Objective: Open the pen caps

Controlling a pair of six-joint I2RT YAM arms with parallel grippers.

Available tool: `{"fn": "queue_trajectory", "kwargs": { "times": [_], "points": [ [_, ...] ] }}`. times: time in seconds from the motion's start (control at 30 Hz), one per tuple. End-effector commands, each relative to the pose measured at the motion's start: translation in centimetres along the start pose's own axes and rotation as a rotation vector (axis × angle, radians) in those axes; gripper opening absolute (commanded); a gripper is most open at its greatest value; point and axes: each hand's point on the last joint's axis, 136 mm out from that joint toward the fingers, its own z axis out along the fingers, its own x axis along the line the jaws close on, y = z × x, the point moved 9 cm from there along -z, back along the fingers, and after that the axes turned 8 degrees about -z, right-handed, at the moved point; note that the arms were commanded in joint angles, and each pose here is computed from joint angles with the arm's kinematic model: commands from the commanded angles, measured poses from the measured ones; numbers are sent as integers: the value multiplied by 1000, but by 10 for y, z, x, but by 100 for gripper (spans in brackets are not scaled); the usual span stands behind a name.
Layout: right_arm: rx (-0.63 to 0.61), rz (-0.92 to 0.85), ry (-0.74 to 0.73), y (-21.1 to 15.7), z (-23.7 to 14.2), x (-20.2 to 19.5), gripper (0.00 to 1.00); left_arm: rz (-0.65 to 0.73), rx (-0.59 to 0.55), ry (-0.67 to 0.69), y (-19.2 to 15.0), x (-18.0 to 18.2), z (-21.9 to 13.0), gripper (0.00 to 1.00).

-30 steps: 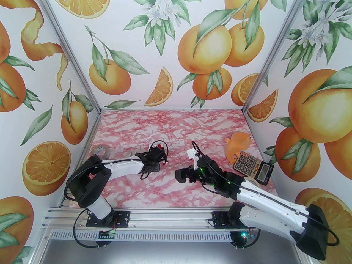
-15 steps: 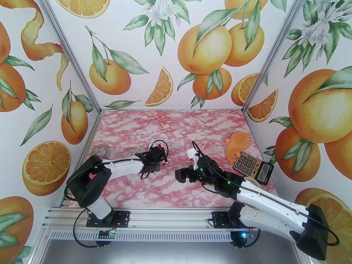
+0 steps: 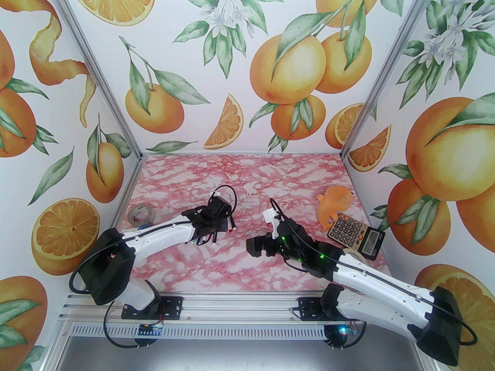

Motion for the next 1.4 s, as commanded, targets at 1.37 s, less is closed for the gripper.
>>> {"fn": "queue_trajectory", "kwargs": {
  "times": [1.37],
  "points": [
    [-28, 0, -35, 3, -6, -1, 100, -20, 101, 64, 3, -13, 73, 32]
  ]
}}
